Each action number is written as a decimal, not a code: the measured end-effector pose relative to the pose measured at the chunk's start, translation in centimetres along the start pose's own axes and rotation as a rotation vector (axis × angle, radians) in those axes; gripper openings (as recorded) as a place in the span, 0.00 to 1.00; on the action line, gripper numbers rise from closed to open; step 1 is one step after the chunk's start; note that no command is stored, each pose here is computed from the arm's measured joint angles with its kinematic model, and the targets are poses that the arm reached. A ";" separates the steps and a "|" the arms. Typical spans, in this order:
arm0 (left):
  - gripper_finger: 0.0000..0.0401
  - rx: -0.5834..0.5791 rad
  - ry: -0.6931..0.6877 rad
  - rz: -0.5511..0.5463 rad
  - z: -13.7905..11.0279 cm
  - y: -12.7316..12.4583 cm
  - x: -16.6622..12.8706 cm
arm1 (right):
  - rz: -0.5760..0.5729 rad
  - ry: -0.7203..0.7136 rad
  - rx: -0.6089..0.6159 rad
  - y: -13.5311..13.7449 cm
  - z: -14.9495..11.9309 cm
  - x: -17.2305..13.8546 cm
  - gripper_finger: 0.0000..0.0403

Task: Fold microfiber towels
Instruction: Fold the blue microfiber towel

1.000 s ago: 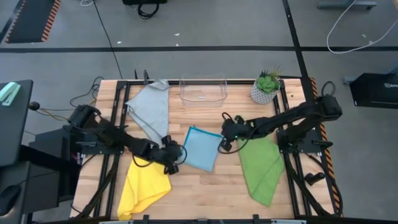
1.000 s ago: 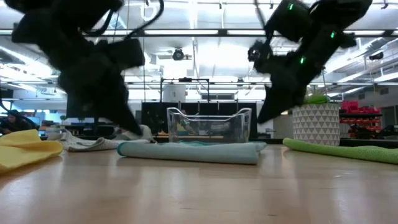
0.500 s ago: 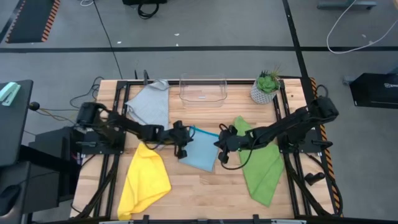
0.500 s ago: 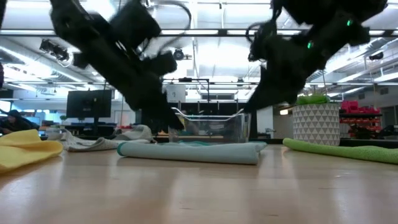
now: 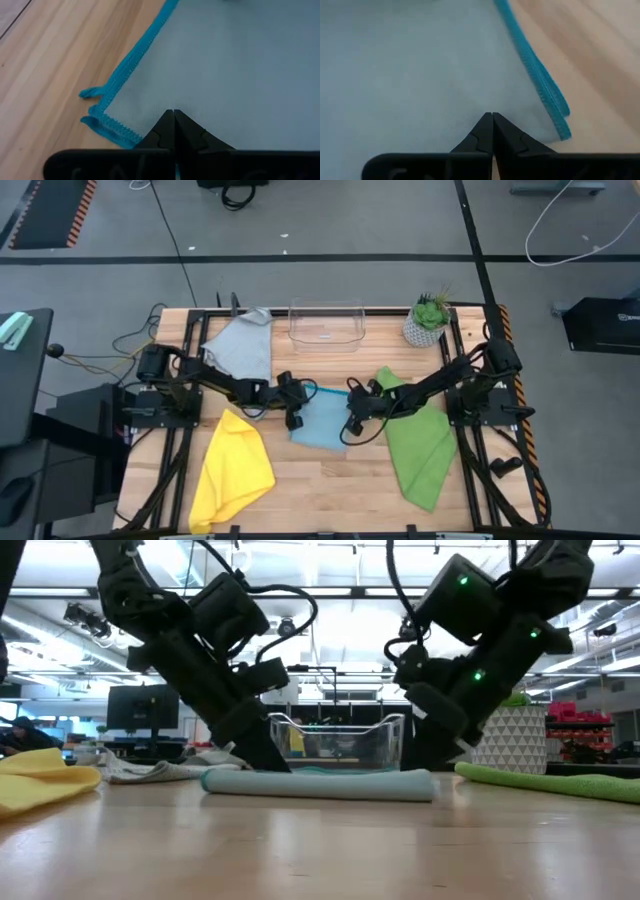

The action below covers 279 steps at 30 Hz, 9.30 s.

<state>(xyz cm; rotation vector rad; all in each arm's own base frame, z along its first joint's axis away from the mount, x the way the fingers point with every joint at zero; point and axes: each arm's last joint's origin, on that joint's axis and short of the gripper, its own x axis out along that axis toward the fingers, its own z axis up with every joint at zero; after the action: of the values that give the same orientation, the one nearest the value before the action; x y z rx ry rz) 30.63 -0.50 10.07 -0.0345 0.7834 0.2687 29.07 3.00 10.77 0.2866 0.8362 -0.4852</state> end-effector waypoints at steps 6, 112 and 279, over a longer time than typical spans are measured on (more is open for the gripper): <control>0.01 0.024 0.032 0.026 -0.2 -0.5 -1.0 | -0.041 -0.008 -0.070 -2.0 1.7 -1.3 0.02; 0.01 -0.028 0.045 0.292 1.9 -9.4 -8.0 | 0.060 -0.104 -0.472 6.5 1.8 -6.0 0.06; 0.01 -0.077 -0.234 0.005 -1.6 4.7 1.5 | 0.106 -0.027 0.019 -5.9 1.9 0.8 0.01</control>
<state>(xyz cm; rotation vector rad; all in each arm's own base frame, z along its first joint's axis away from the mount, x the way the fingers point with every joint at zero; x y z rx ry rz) 29.32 4.16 8.24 -0.0728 0.5405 0.3018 27.66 -3.13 11.02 0.3394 0.7861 -0.3978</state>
